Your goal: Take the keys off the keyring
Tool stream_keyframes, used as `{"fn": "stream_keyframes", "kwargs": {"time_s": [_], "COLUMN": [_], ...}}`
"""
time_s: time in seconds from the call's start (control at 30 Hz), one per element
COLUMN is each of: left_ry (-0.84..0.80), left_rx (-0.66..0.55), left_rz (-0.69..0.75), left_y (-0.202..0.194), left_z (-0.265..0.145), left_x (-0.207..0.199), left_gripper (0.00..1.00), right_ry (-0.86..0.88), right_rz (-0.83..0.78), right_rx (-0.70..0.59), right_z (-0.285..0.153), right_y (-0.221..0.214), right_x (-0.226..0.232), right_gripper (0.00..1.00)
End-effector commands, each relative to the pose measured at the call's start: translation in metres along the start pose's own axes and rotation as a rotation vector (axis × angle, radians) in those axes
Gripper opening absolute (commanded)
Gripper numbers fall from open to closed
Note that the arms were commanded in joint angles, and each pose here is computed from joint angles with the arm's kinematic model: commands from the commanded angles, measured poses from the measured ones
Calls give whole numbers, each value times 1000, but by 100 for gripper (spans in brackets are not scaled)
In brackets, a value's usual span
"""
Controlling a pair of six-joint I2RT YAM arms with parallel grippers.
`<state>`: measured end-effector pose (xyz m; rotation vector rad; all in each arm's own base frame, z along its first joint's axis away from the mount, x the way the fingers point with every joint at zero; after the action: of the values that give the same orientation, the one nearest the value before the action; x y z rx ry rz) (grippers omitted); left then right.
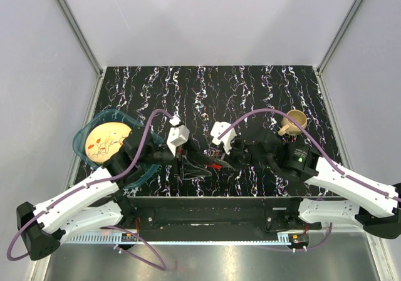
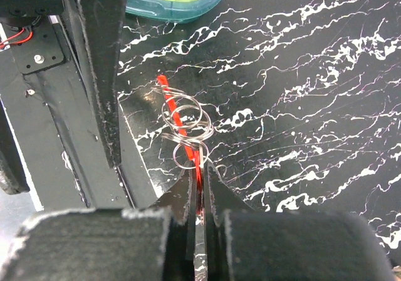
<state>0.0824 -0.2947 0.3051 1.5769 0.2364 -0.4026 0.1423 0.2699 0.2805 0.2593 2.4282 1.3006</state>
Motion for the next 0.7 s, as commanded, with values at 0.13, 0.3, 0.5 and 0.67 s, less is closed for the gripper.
{"fn": "stream_keyframes", "kwargs": {"time_s": [0.13, 0.3, 0.5, 0.67], "left_ry": [54, 97, 95, 89], "left_rx": [14, 7, 18, 27], "left_rz": [56, 52, 51, 51], "left_y": [-6, -11, -11, -12], "left_z": [-6, -11, -7, -4], "left_x": [6, 11, 14, 16], "left_gripper": [40, 40, 40, 38], "right_ry": [31, 32, 67, 79], "right_rz": [-13, -46, -57, -39], "right_rx": [-82, -83, -90, -107], "right_z": [-10, -12, -8, 1], "right_y": [18, 18, 27, 32], "right_x": [6, 6, 11, 17], "right_gripper": [0, 0, 0, 0]}}
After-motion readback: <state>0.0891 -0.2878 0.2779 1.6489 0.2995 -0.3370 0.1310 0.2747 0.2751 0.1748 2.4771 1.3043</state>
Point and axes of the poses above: each gripper's point midway between its finger pads, its own z axis out along the fingers, its own x axis along the line the jaws close on, y = z × x, the point moved 1 cm from there along -z, back along the fingers, and after that the axes turned 7 degrees about -z, right-handed, at the moved point
